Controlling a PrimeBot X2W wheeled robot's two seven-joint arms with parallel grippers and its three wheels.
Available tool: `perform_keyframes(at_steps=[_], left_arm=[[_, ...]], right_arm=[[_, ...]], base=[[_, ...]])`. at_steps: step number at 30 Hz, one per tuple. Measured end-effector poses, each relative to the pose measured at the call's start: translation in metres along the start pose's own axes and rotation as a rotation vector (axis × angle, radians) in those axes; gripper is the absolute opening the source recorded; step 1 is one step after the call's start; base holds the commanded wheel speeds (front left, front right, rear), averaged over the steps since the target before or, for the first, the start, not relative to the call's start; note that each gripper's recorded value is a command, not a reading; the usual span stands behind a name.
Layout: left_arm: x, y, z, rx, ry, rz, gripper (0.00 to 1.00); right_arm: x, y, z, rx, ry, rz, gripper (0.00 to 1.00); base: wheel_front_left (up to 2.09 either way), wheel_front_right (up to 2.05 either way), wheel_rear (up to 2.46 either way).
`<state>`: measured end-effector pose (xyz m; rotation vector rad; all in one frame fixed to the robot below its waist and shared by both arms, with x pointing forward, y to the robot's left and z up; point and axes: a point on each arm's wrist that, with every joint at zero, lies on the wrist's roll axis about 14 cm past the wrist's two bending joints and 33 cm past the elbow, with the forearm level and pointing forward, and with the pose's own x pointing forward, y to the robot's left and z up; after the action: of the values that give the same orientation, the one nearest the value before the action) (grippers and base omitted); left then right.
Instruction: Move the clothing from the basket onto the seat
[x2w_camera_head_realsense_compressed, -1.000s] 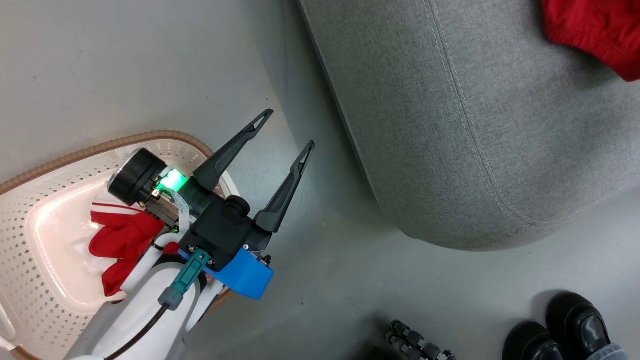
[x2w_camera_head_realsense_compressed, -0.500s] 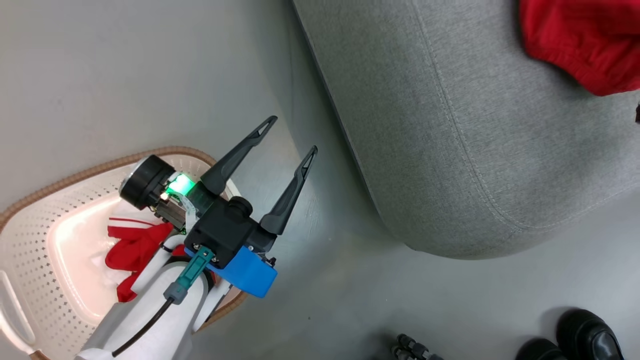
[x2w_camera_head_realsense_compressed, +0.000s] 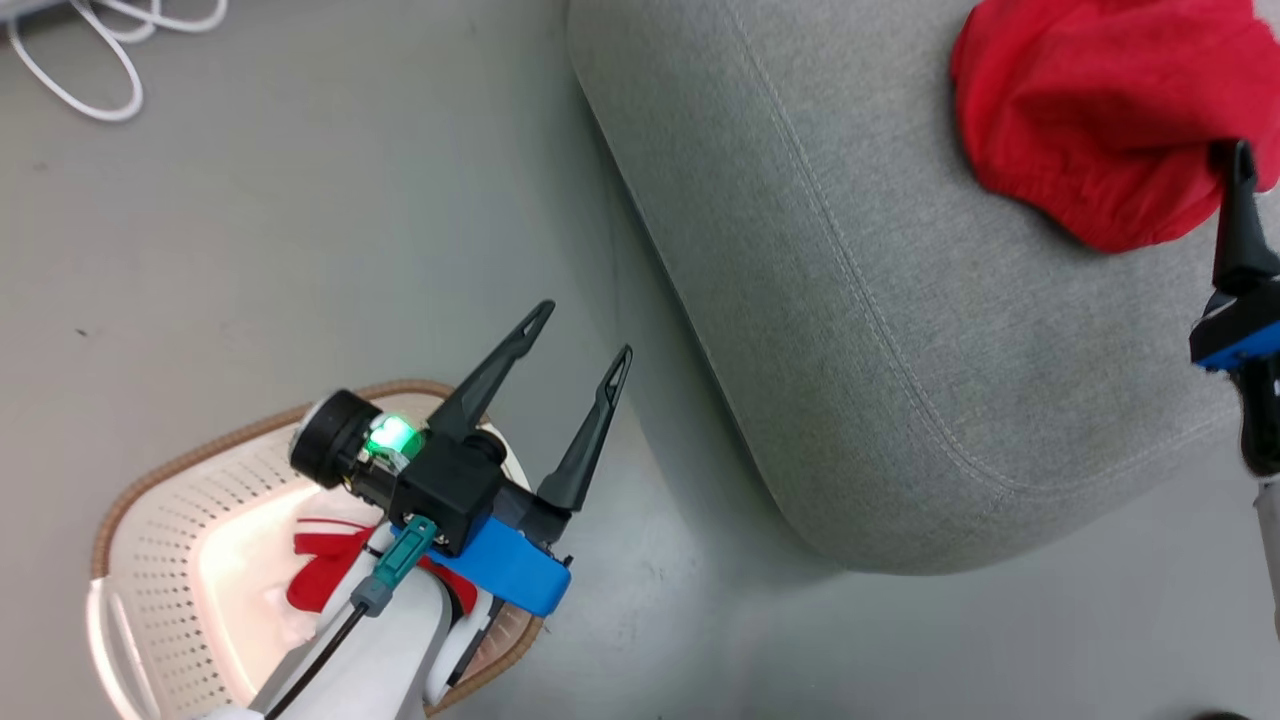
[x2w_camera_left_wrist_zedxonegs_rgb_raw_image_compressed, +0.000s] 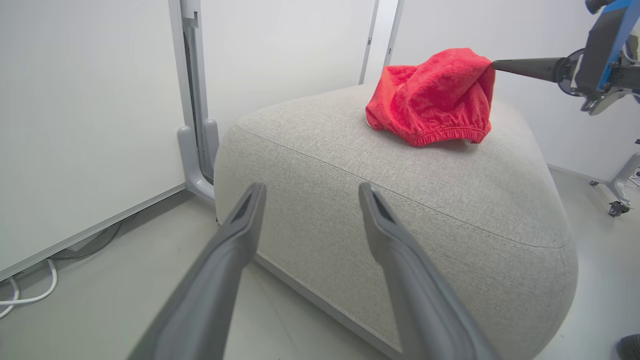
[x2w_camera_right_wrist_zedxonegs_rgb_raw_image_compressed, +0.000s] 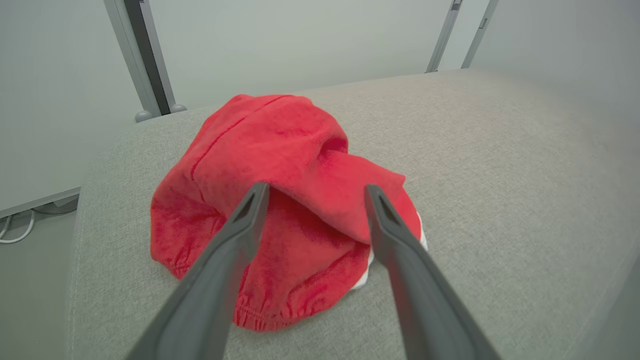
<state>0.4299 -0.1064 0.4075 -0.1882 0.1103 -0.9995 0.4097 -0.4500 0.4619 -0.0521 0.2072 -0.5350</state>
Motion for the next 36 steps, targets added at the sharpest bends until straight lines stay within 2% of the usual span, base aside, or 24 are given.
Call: perform_keyframes(at_steps=[10, 21, 36], left_arm=[[-0.026, -0.002, 0.033, 0.01, -0.024, 0.128, 1.0], [-0.075, -0.002, 0.064, 0.011, -0.077, 0.299, 1.0], [-0.146, 0.018, 0.08, 0.045, -0.117, 0.511, 1.0]], right_arm=[[-0.037, 0.01, 0.021, 0.043, -0.081, 0.08, 1.0], [-0.086, 0.037, 0.032, 0.102, -0.157, 0.18, 1.0], [-0.129, 0.102, 0.047, 0.107, -0.213, 0.341, 1.0]], base=[[0.0, 0.0, 0.0], [0.0, 0.0, 0.0], [0.0, 0.0, 0.0]])
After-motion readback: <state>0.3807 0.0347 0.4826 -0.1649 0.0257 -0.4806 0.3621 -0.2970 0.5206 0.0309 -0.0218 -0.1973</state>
